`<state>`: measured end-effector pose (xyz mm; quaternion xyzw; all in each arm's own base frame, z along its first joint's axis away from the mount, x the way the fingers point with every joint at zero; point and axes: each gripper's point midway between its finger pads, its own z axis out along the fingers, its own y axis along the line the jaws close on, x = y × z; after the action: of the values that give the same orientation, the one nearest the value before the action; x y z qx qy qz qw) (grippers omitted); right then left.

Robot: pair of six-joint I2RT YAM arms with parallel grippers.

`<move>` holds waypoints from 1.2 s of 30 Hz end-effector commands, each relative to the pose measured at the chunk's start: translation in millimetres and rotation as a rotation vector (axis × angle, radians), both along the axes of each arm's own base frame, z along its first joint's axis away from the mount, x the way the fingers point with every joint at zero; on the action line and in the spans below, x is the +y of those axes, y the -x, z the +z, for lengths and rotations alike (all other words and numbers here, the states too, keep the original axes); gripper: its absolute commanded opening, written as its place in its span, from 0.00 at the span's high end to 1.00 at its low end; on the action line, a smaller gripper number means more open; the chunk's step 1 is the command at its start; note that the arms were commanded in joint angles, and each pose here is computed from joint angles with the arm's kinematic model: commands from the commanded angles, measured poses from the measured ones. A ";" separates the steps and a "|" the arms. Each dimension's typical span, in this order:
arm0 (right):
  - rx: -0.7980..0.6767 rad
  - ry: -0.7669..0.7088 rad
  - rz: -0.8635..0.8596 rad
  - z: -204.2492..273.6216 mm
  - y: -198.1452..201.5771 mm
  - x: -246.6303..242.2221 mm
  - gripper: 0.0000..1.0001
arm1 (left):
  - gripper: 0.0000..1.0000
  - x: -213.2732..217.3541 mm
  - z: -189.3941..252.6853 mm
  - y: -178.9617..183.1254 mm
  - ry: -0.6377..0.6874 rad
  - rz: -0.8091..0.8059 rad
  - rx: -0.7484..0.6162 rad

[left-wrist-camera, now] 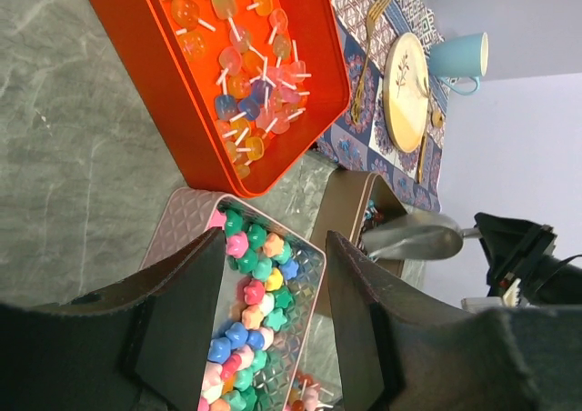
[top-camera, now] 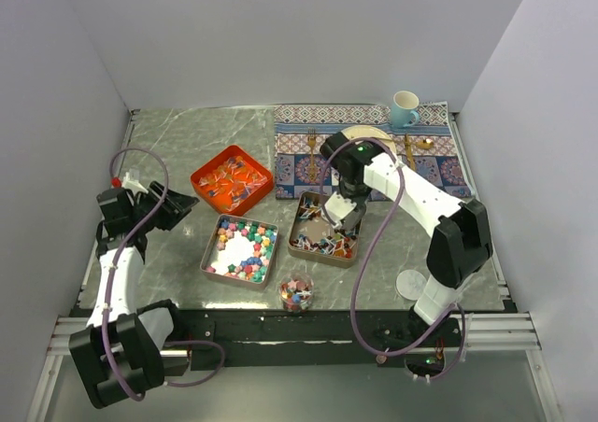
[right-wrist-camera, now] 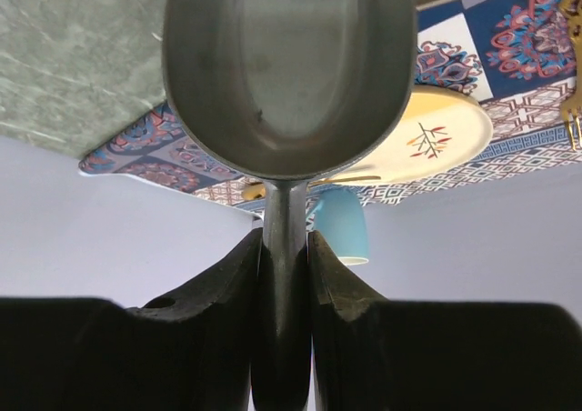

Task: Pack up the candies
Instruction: Scoop the fake candies from the storage box.

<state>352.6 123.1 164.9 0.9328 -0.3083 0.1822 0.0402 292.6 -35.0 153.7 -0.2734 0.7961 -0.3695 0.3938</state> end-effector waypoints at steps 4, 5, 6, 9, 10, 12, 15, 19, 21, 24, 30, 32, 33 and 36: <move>0.085 0.045 0.114 -5.4 35.2 4.8 1.00 | 0.46 7.6 5.5 -3.5 -0.021 0.025 -0.038; 0.088 0.038 0.104 -6.4 40.2 7.7 1.00 | 0.46 8.5 5.1 -3.7 -0.020 0.028 -0.036; 0.098 0.043 0.097 -11.1 44.4 7.2 1.00 | 0.46 8.3 4.8 -4.2 -0.020 0.026 -0.035; 0.128 0.029 0.063 -19.1 56.9 9.7 1.00 | 0.46 8.7 4.2 -5.8 -0.016 0.026 -0.030; 0.136 0.027 0.043 -20.9 59.3 8.9 1.00 | 0.46 9.0 5.2 -6.5 -0.017 0.026 -0.033; 0.168 0.020 -0.040 -25.3 68.5 10.9 1.00 | 0.46 9.5 5.9 -8.3 -0.014 0.027 -0.032; 0.222 0.016 -0.223 -32.9 76.6 15.4 1.00 | 0.46 10.6 8.1 -10.5 -0.017 0.028 -0.036; 0.241 -0.033 -0.413 -40.8 77.1 28.2 1.00 | 0.47 12.4 9.3 -13.0 -0.019 0.032 -0.038; 0.242 -0.074 -0.497 -43.3 78.0 35.6 1.00 | 0.47 12.7 9.7 -14.1 -0.018 0.033 -0.040; 0.250 -0.108 -0.617 -47.2 83.2 41.6 1.00 | 0.47 13.7 9.9 -15.9 -0.015 0.039 -0.039; 0.261 -0.167 -0.830 -53.3 99.9 40.4 1.00 | 0.47 13.3 13.5 -19.8 -0.004 0.033 -0.043; 0.244 -0.190 -0.882 -56.4 105.5 37.0 1.00 | 0.47 14.0 13.9 -21.1 -0.006 0.034 -0.043; 0.214 -0.235 -0.884 -60.1 99.5 41.5 1.00 | 0.47 14.6 14.3 -21.7 -0.008 0.036 -0.043; 0.118 -0.319 -0.849 -70.2 93.6 43.2 1.00 | 0.47 14.9 15.7 -22.9 -0.007 0.034 -0.039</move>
<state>257.7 159.9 90.9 0.7520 -0.6560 0.0270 0.0587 301.5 -26.4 144.4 -0.2973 0.7950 -0.3668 0.3808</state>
